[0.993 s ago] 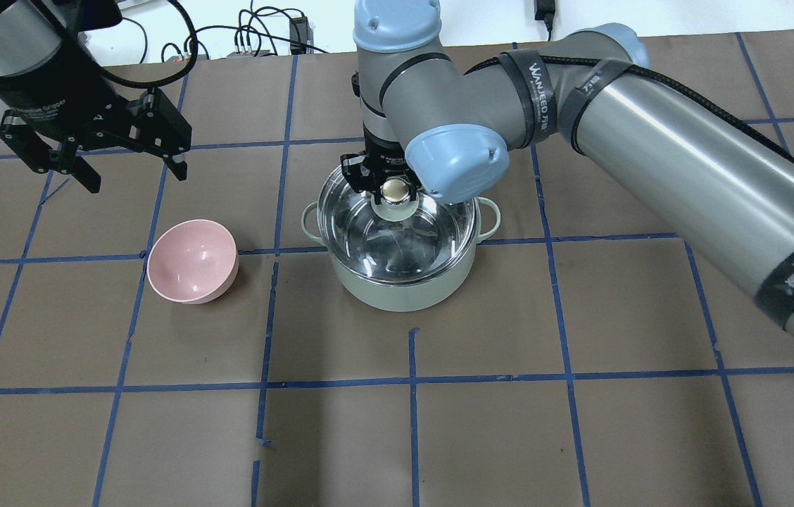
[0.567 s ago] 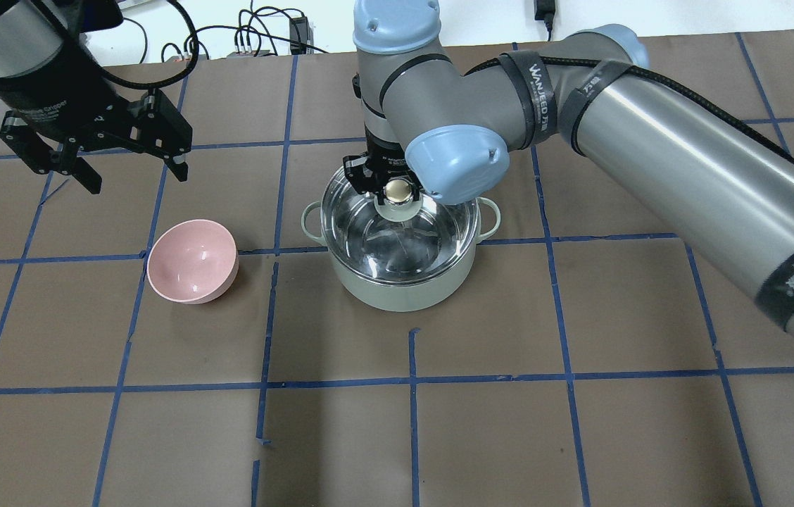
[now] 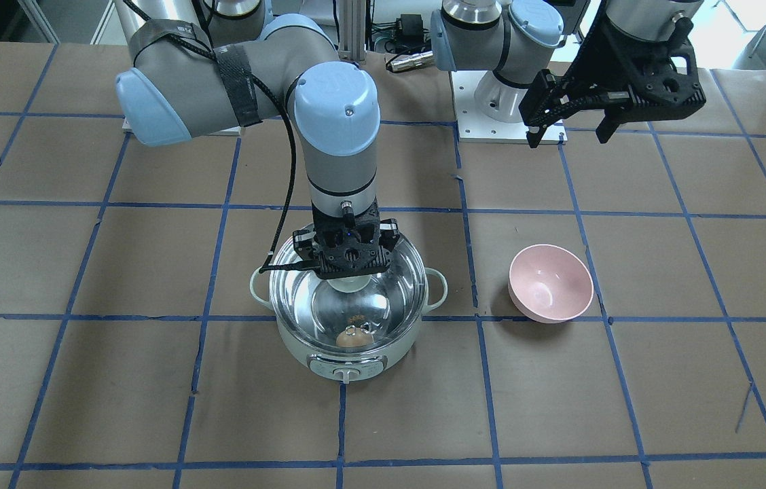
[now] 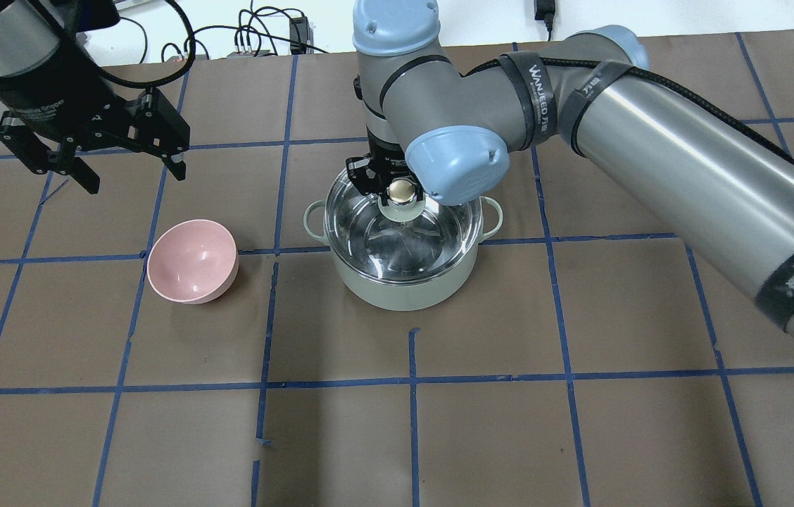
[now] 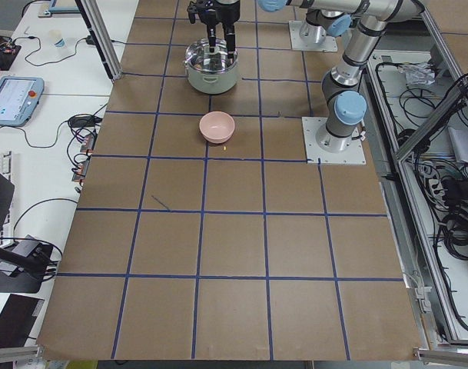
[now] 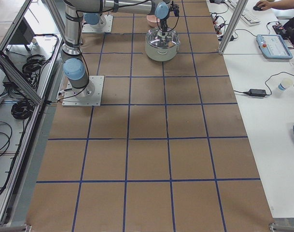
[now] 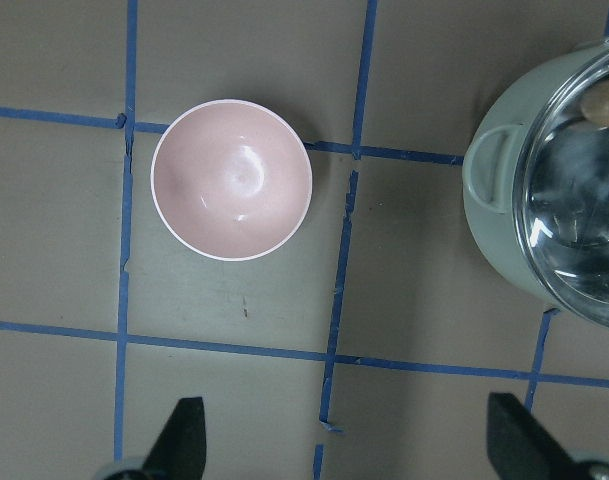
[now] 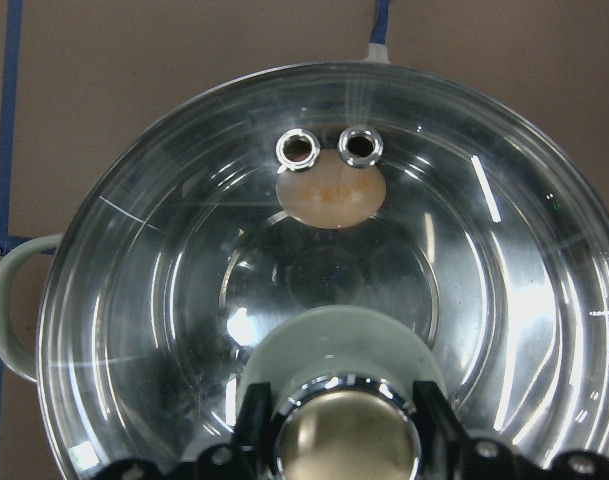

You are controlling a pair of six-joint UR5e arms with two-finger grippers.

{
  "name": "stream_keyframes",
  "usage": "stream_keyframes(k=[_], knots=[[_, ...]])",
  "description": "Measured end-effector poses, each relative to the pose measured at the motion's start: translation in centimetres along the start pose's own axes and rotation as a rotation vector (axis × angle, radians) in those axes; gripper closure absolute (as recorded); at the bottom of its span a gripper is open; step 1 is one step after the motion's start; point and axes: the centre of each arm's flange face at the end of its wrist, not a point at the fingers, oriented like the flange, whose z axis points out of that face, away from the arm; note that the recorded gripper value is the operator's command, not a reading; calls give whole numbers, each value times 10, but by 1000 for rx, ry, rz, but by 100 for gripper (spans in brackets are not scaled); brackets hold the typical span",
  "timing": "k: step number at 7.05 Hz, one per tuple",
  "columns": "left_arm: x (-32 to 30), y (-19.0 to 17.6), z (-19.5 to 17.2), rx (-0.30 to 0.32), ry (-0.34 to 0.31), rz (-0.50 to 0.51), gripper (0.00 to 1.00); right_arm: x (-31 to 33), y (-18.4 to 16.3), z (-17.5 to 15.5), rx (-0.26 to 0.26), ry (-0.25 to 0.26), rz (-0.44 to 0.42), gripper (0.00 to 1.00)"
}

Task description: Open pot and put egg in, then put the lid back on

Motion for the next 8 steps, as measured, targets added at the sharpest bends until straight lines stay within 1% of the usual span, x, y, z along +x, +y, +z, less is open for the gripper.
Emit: stream_keyframes(k=[1, 4, 5, 6, 8], knots=[[0, 0, 1, -2, -1, -1, 0, 0, 0, 1, -1, 5, -3, 1], [1, -3, 5, -14, -3, 17, 0, 0, -4, -9, 22, -2, -5, 0], [1, -4, 7, -20, -5, 28, 0, 5, -7, -26, 46, -13, 3, 0], [2, -3, 8, -22, -6, 34, 0, 22, -8, -61, 72, -21, 25, 0], [1, -5, 9, -23, -4, 34, 0, 103, 5, -140, 83, -17, 125, 0]])
